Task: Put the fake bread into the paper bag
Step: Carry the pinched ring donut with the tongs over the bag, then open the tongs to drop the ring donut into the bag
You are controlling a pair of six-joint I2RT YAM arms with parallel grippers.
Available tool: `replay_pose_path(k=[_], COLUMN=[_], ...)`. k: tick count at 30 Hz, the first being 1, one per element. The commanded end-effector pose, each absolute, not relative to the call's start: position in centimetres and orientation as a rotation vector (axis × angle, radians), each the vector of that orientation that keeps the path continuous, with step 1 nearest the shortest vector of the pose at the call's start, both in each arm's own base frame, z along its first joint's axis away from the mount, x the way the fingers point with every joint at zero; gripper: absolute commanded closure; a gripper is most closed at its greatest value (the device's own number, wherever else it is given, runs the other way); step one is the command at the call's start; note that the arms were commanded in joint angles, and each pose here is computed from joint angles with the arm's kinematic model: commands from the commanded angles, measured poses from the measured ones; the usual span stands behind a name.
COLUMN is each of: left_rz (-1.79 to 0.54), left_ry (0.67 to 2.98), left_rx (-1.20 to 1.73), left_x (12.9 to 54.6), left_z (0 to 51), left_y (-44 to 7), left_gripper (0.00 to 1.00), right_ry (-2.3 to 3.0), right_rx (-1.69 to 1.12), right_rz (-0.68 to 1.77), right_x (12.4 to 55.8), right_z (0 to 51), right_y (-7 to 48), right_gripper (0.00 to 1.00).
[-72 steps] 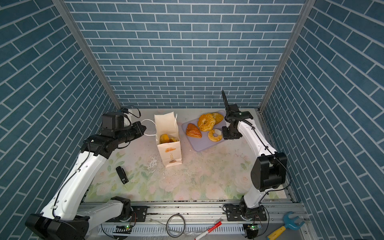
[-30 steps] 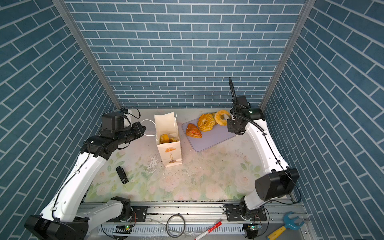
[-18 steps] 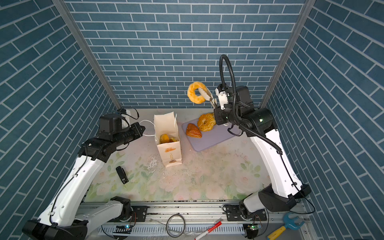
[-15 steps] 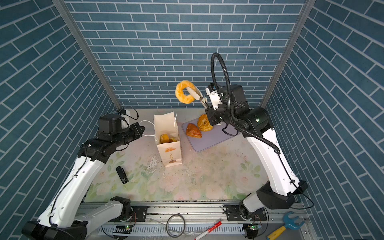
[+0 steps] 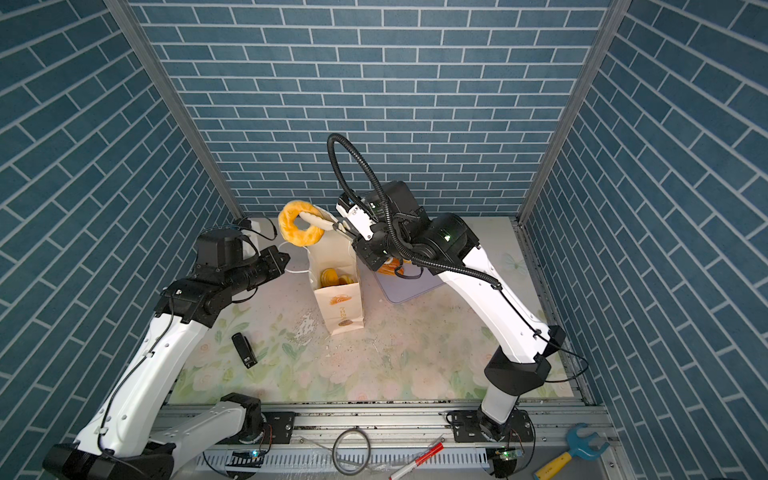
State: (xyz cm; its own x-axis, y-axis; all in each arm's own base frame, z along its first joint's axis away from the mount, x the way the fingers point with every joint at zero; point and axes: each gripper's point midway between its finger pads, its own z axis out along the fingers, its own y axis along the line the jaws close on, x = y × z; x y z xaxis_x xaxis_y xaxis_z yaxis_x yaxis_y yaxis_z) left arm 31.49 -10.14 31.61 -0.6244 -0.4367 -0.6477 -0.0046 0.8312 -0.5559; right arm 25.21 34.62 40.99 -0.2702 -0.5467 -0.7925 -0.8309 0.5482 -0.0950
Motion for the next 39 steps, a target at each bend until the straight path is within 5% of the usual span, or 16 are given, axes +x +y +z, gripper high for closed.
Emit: replay_pose_path(k=[1,29,39], left_rz=[-0.653,-0.645,-0.638], left_ry=[2.164,2.173,2.173], left_rx=[-0.312,-0.318,-0.324], left_x=[31.1,31.2,31.2], left_z=[31.8,31.6,31.6], left_y=[-10.2,-10.1,-10.0], left_gripper=[1.0,1.0,1.0], right_ry=[1.924,2.1,2.089], right_rx=[-1.141,-1.179,-1.188], right_rz=[0.425,0.128,0.097], right_x=[25.0,26.9,27.5], right_z=[41.2,34.3,34.5], right_y=[34.8,31.2,31.5], right_gripper=[0.84,0.83,0.68])
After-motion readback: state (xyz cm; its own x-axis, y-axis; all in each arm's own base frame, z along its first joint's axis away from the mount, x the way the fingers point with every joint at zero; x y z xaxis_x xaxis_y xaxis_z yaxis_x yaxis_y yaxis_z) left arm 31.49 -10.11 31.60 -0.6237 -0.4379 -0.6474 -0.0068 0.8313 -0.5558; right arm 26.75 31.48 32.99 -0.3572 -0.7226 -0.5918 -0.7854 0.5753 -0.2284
